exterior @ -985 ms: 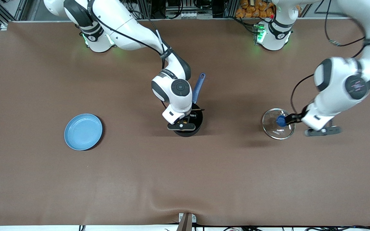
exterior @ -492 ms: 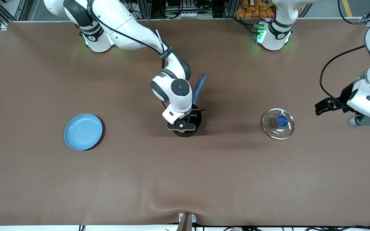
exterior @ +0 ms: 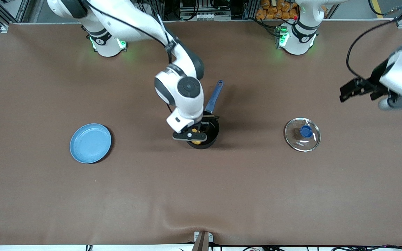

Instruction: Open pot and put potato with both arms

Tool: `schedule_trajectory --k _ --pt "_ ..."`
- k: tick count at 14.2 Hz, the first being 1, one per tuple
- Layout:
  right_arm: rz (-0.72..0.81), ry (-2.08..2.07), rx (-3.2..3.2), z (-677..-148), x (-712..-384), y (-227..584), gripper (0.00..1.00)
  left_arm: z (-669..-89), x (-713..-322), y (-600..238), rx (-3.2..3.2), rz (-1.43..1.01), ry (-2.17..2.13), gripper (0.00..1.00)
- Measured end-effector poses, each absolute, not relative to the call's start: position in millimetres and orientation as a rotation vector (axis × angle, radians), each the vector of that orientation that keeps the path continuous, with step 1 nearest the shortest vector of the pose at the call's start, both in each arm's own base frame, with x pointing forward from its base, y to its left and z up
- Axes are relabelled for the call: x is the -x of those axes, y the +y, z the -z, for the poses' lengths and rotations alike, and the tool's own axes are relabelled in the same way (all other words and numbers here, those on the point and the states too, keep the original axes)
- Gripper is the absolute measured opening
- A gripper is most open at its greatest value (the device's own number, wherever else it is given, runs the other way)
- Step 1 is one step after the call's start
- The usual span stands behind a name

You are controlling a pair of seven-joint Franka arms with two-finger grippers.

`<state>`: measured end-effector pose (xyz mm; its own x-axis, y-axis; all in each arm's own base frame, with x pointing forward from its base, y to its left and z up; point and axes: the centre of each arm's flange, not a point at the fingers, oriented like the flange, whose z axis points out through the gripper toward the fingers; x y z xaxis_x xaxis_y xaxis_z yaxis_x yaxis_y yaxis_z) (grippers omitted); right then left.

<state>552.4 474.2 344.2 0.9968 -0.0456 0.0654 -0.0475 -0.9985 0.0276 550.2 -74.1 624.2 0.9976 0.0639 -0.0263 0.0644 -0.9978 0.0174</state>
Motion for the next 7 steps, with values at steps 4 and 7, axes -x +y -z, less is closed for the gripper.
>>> schedule_trajectory --k 4,7 --pt "0.005 0.004 -3.174 -479 -573 380 0.76 -626 -543 -73 -3.124 0.064 0.103 1.0" --pt "0.067 0.024 -3.202 -562 -590 248 0.78 -629 -533 -80 -3.131 0.059 0.086 1.0"
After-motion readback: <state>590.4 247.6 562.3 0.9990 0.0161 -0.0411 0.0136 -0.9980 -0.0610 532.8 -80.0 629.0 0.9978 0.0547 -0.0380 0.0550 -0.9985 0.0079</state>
